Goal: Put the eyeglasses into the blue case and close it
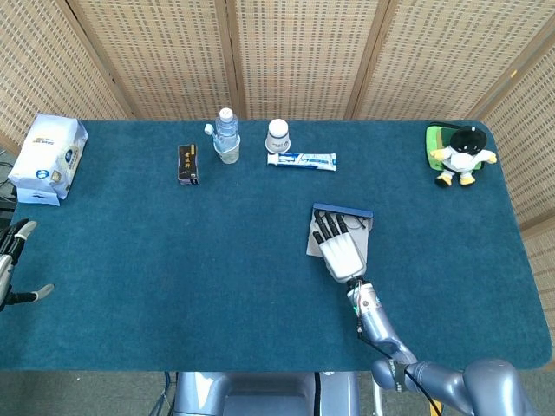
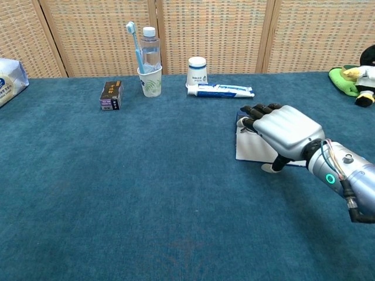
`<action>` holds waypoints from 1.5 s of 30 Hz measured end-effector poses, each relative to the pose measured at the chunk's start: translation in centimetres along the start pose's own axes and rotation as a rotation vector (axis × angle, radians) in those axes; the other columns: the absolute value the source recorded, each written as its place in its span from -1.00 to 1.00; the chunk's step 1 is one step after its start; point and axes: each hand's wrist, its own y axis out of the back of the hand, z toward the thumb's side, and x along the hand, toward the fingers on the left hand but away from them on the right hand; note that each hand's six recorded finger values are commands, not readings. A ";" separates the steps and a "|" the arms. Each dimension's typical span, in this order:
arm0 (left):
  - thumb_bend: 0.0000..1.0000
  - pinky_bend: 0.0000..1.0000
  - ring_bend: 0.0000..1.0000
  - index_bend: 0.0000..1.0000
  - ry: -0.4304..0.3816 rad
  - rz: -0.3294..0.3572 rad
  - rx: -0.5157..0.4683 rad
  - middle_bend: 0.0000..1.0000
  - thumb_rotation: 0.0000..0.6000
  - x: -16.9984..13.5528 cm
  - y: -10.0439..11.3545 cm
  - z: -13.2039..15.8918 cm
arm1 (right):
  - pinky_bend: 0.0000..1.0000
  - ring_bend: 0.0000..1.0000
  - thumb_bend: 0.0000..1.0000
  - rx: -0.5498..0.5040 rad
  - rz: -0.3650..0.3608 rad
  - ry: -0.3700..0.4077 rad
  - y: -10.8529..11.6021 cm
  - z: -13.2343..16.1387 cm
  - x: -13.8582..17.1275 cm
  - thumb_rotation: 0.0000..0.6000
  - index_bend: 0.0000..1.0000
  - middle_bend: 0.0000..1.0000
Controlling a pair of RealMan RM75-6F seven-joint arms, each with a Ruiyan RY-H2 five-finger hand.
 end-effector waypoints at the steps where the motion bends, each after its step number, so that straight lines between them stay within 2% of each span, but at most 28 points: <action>1: -1.00 -1.00 -1.00 -1.00 0.000 0.000 0.000 -1.00 1.00 0.0 0.0 0.0 | -0.76 -1.00 -0.50 0.004 0.003 -0.004 -0.1 -0.1 -0.1 1.00 -0.70 -1.00; 8: -1.00 -1.00 -1.00 -1.00 0.001 -0.001 0.000 -1.00 1.00 0.0 0.0 0.0 | -0.76 -1.00 -0.48 0.028 0.005 -0.026 -0.4 -0.9 -0.6 1.00 -0.59 -1.00; 19: -1.00 -1.00 -1.00 -1.00 -0.001 -0.001 0.003 -1.00 1.00 0.0 0.0 0.1 | -0.76 -1.00 -0.48 0.026 -0.018 -0.040 0.0 -1.6 -0.8 1.00 -0.57 -1.00; 30: -1.00 -1.00 -1.00 -1.00 0.005 -0.001 0.002 -1.00 1.00 0.1 0.0 -0.1 | -0.76 -1.00 -0.48 -0.010 -0.070 -0.099 1.5 -2.6 -2.7 1.00 -0.55 -1.00; 40: -1.00 -1.00 -1.00 -1.00 0.009 -0.004 0.001 -1.00 1.00 0.2 0.0 -0.2 | -0.76 -1.00 -0.48 0.003 -0.070 -0.134 2.1 -3.5 -4.3 1.00 -0.54 -1.00; 43: -1.00 -1.00 -1.00 -1.00 0.012 -0.005 0.000 -1.00 1.00 0.3 0.0 -0.2 | -0.76 -1.00 -0.48 0.024 -0.049 -0.147 1.8 -3.9 -4.9 1.00 -0.45 -1.00; 45: -1.00 -1.00 -1.00 -1.00 0.014 -0.005 0.000 -1.00 1.00 0.3 0.0 -0.3 | -0.76 -1.00 -0.48 0.032 -0.028 -0.156 1.5 -4.2 -5.3 1.00 -0.31 -1.00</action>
